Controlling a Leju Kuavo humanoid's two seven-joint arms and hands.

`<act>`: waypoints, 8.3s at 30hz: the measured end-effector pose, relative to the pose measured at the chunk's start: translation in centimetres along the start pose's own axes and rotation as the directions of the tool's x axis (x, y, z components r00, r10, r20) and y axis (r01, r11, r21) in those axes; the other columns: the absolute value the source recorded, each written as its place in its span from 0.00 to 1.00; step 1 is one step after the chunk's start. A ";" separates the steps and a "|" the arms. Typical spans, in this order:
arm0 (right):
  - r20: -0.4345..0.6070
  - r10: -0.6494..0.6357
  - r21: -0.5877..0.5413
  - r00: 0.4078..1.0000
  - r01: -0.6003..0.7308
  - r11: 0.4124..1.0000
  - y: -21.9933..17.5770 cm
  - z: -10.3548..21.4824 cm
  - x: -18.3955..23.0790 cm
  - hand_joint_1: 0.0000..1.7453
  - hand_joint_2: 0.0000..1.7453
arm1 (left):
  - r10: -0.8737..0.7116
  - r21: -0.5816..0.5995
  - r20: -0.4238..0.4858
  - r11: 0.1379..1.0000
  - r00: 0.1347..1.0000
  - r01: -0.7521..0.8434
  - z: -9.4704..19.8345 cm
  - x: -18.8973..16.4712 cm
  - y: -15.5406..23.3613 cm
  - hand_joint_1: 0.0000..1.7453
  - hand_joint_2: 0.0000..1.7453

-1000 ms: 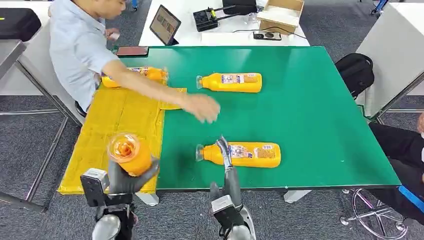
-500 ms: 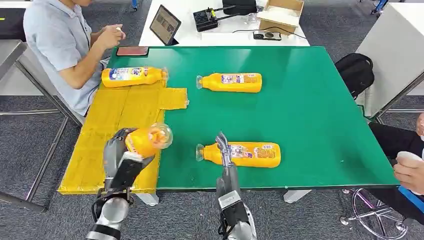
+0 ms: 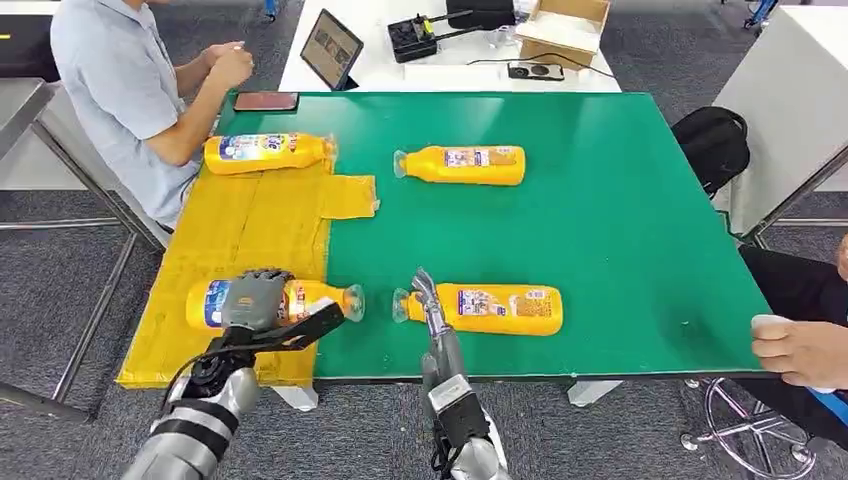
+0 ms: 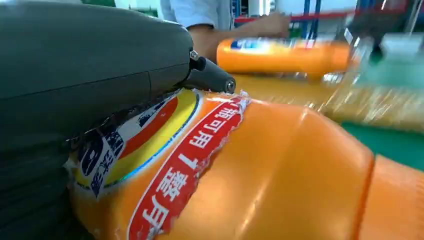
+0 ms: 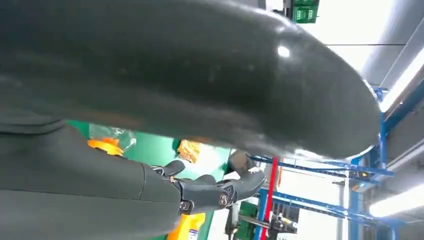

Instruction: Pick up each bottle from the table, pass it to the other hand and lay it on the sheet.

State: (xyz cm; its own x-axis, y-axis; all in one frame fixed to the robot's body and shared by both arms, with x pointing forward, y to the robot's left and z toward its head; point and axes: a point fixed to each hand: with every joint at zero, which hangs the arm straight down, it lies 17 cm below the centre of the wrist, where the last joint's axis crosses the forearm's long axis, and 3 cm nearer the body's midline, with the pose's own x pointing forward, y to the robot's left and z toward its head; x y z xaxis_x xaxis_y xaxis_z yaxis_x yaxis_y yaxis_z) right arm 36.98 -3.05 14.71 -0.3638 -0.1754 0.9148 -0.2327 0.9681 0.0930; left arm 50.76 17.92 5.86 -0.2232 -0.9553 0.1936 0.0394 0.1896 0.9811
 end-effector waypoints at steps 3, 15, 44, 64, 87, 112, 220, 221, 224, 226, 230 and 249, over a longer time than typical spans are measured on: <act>-0.005 -0.007 0.006 1.000 0.007 1.000 0.1 -0.2 -0.2 0.00 0.00 | -0.007 -0.034 -0.033 0.999 0.999 0.006 -1.2 -1.3 0.0 1.00 1.00; -0.025 -0.019 0.018 0.999 0.020 1.000 0.4 -0.3 -1.0 0.00 0.00 | 0.014 -0.084 -0.090 0.996 0.996 -0.021 -3.0 -3.9 0.1 0.00 1.00; -0.076 -0.024 0.043 0.997 0.027 0.999 1.0 0.0 -2.8 0.00 0.00 | 0.727 0.103 0.381 0.581 0.572 -0.807 2.9 1.5 9.5 0.00 1.00; 0.088 0.855 0.158 0.511 -0.855 0.494 -6.7 3.7 -5.2 0.00 1.00 | 0.703 0.378 0.675 -0.068 0.225 -0.923 14.2 -0.3 22.1 0.00 1.00; -0.031 0.933 0.153 0.358 -0.921 0.359 -14.8 3.9 -6.0 0.00 1.00 | 0.691 0.358 0.682 -0.027 0.241 -0.933 15.4 1.9 22.5 0.00 1.00; -0.081 0.959 0.066 0.272 -0.959 0.277 -18.2 2.7 -3.9 0.00 1.00 | 0.704 0.341 0.671 -0.014 0.233 -0.940 15.6 2.3 21.8 0.00 1.00; -0.062 0.568 -0.092 0.821 -0.571 0.816 -18.0 0.2 -3.5 1.00 1.00 | 0.938 -0.058 0.237 -0.248 -0.255 -0.967 11.3 14.1 7.1 0.00 1.00; -0.058 0.566 -0.098 0.822 -0.569 0.816 -18.0 0.2 -3.3 1.00 1.00 | 0.938 -0.062 0.232 -0.251 -0.258 -0.966 11.4 14.3 6.9 0.00 1.00; -0.046 0.559 -0.108 0.828 -0.560 0.821 -17.7 0.2 -2.7 1.00 1.00 | 0.931 -0.089 0.240 -0.261 -0.275 -0.961 12.1 15.1 7.2 0.00 1.00; -0.036 0.551 -0.108 0.833 -0.552 0.827 -17.2 0.1 -2.4 1.00 1.00 | 0.926 -0.114 0.257 -0.255 -0.276 -0.960 12.7 15.9 7.6 0.00 1.00; -0.016 0.537 -0.103 0.843 -0.536 0.838 -16.2 -0.3 -1.9 1.00 1.00 | 0.924 -0.144 0.263 -0.248 -0.279 -0.958 13.3 16.9 8.0 0.00 1.00; 0.100 0.348 0.103 0.932 -0.357 0.928 -1.0 -1.4 -1.0 1.00 1.00 | 0.913 -0.194 0.240 -0.288 -0.330 -0.938 12.1 18.6 9.2 0.00 1.00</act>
State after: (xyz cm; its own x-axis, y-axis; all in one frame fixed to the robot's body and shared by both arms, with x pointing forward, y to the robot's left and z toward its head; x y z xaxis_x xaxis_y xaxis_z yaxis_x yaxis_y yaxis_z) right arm 38.82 -3.57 14.22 -0.5105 0.1553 0.8457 -0.1789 0.9428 -0.2812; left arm 35.18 4.62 18.48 -0.1241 0.5431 0.8305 0.3872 0.7971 -0.4634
